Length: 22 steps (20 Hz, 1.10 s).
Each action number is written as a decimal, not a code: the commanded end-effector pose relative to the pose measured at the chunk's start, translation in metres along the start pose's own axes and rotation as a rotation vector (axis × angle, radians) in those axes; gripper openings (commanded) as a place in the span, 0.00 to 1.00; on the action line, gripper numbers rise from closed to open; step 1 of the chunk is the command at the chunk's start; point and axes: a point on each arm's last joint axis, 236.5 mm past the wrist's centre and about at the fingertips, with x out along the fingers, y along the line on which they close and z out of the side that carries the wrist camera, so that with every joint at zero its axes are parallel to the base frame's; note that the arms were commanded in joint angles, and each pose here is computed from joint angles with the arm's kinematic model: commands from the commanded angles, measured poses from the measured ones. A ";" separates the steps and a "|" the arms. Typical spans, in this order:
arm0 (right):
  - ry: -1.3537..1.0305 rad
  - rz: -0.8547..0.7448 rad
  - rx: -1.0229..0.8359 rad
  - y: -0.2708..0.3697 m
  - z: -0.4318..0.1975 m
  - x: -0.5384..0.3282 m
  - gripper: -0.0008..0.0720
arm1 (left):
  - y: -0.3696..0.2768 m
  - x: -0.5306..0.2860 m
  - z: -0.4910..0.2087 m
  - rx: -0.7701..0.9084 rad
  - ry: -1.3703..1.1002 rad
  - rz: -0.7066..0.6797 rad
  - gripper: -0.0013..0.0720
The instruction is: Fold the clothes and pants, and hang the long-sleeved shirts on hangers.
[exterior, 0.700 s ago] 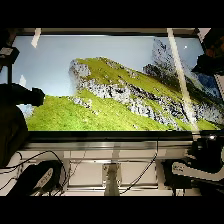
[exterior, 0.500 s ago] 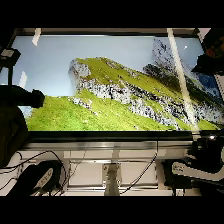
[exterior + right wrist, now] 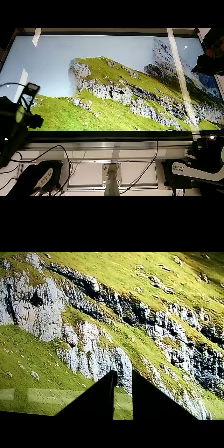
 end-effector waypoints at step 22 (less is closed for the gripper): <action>0.000 0.000 0.000 0.000 0.000 0.000 0.20 | 0.054 0.138 -0.084 -0.247 0.202 0.103 0.80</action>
